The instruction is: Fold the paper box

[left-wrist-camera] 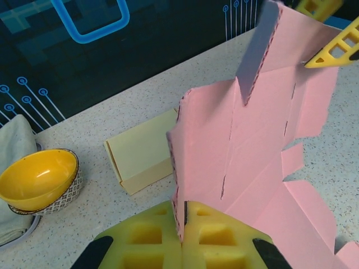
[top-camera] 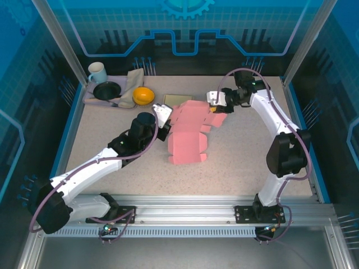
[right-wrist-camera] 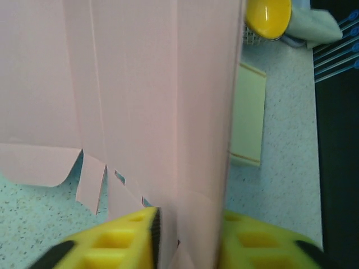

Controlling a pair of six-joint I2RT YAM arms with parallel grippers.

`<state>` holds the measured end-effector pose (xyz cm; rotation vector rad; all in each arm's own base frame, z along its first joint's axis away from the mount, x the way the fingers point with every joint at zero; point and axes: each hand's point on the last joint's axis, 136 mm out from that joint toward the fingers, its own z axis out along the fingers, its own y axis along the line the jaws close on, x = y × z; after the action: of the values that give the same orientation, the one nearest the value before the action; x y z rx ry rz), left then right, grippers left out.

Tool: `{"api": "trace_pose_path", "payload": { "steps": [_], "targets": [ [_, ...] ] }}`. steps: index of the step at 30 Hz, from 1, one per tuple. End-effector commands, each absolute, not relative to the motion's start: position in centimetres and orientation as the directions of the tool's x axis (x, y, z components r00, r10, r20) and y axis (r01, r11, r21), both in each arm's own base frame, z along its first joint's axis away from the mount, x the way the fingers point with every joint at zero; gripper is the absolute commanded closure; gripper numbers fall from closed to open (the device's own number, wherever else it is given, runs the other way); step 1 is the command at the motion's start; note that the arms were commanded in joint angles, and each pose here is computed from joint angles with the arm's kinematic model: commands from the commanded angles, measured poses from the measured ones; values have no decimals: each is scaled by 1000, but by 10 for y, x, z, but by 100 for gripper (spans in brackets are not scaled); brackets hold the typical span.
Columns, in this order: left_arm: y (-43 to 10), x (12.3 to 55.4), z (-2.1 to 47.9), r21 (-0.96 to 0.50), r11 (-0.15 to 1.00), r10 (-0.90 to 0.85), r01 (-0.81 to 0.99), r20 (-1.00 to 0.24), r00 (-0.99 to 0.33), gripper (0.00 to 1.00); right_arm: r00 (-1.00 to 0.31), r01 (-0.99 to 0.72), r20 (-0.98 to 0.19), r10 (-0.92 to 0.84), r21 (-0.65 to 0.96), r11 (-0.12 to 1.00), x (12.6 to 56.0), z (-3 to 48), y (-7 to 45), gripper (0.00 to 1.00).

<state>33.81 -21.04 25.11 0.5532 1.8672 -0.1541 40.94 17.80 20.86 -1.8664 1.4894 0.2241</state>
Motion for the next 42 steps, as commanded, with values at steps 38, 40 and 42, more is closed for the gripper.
{"api": "trace_pose_path", "payload": {
  "steps": [38,40,42],
  "targets": [
    [-237,315,333,229,700,401,676,-910,-106,41,521,-766,-364,-772,-599,-235,358,268,207,100],
    [-244,310,329,214,673,405,708,-907,-111,41,523,-766,-366,-770,-598,-236,357,269,207,100],
    [-249,306,324,206,653,417,729,-901,-118,41,524,-767,-369,-767,-596,-237,356,269,208,100]
  ]
}}
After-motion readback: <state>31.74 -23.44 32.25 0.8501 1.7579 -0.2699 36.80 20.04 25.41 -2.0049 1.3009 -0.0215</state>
